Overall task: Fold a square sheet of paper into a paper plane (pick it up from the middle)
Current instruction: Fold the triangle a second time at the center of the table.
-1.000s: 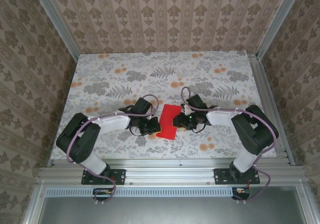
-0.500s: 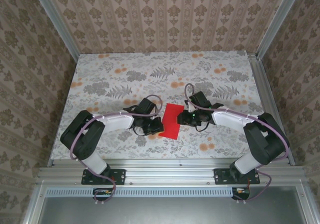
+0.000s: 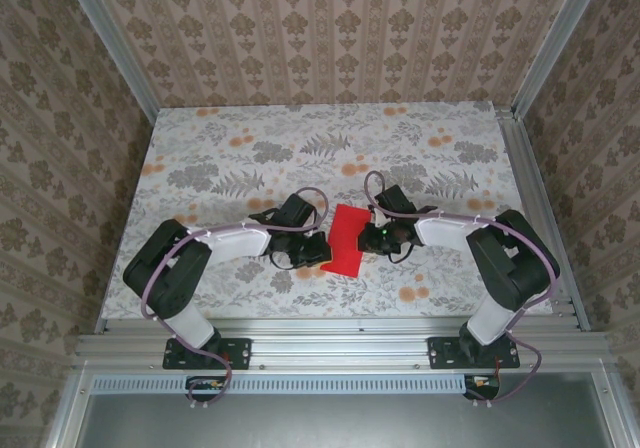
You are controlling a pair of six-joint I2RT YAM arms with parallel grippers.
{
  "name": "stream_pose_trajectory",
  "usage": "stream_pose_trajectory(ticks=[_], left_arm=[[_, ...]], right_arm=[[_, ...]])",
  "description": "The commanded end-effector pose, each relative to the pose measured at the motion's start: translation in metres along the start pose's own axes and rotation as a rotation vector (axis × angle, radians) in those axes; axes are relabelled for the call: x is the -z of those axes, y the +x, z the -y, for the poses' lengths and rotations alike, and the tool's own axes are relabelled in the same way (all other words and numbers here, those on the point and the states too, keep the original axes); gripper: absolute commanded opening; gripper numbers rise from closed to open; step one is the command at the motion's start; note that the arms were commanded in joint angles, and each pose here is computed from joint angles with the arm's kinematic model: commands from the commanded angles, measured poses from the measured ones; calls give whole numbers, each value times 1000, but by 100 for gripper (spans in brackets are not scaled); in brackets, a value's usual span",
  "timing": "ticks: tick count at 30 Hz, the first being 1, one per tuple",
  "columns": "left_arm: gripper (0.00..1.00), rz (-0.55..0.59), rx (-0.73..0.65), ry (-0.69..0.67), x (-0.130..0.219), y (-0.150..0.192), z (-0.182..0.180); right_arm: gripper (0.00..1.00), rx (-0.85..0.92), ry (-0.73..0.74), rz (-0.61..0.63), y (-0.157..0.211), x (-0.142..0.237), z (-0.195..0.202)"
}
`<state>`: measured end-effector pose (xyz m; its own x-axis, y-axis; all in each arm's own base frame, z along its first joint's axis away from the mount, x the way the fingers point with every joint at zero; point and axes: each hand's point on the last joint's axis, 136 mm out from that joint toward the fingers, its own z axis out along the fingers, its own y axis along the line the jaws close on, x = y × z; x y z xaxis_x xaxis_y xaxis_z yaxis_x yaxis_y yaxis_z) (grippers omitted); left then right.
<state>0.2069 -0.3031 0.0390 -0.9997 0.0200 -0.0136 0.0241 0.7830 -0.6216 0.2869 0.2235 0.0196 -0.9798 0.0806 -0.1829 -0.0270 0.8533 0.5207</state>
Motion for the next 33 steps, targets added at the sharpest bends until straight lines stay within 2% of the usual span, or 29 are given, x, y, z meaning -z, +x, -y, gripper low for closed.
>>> stream_pose_trajectory(ticks=[1, 8, 33], left_arm=[[9, 9, -1, 5, -1, -6, 8], [9, 7, -13, 17, -3, -13, 18], [10, -33, -32, 59, -31, -32, 44]], right_arm=[[16, 23, 3, 22, -12, -2, -2], [12, 27, 4, -1, -9, -8, 0], [8, 59, 5, -24, -5, -9, 0]])
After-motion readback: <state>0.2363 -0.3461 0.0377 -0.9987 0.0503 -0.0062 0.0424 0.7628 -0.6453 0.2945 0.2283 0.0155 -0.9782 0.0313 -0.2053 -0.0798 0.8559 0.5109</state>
